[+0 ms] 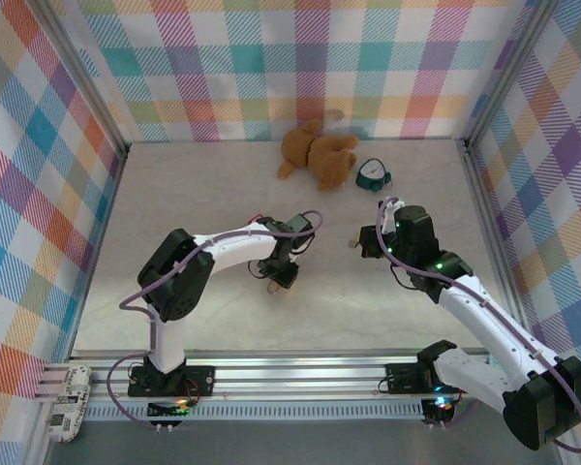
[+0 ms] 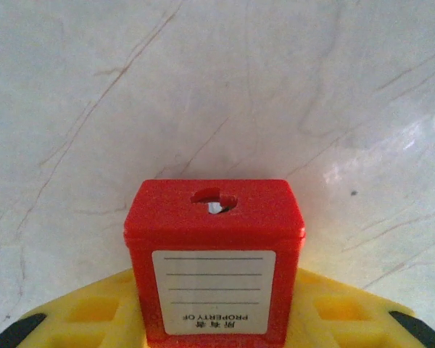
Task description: Unlock with the key
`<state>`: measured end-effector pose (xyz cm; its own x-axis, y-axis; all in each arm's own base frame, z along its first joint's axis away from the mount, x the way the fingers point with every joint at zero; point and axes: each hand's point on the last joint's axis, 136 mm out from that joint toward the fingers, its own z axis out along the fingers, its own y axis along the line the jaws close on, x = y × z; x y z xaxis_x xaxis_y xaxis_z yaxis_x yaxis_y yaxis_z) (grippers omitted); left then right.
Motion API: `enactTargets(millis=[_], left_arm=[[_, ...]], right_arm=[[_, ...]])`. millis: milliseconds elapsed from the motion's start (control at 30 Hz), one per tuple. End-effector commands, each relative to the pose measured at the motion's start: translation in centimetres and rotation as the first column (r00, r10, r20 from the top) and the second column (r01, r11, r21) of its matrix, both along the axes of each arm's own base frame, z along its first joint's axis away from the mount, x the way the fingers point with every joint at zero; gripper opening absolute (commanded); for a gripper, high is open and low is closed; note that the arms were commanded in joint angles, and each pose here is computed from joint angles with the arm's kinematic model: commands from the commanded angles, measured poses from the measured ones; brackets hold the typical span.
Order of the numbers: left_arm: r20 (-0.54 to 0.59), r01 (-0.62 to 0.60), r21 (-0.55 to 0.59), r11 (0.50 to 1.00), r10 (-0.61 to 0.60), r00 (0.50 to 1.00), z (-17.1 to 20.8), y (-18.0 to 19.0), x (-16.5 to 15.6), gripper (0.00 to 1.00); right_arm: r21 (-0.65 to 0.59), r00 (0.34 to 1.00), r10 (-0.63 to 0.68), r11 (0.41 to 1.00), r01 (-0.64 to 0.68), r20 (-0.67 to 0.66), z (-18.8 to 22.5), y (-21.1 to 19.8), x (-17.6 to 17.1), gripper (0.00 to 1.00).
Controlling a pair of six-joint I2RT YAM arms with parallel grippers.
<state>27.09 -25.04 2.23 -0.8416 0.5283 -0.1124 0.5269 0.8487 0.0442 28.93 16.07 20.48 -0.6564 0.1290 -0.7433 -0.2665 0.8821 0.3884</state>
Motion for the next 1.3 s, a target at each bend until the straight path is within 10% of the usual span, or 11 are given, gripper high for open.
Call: enactTargets(millis=[0,333,767,1267], left_arm=[[0.121,0.004,-0.100,0.995,0.008,0.993,2.3,-0.9,1.4,0.32],[0.428,0.142,-0.288,0.947,-0.005,0.904,8.1,-2.6,1.3,0.29],[0.839,0.546,-0.384,0.745,0.034,0.544,16.4,-4.2,-3.7,0.29],[0.851,0.557,-0.318,0.767,-0.028,0.524,15.9,-4.5,-4.5,0.28]], right_arm=[[0.040,1.000,0.010,0.999,-0.010,0.004,0.3,0.8,0.0,0.05],[0.111,0.998,0.060,0.992,-0.060,0.005,1.0,2.7,-0.5,0.05],[0.221,0.986,0.134,0.963,-0.152,0.096,4.3,6.2,-3.9,0.05],[0.255,0.969,0.219,0.936,-0.242,0.116,5.0,10.9,-5.8,0.05]])
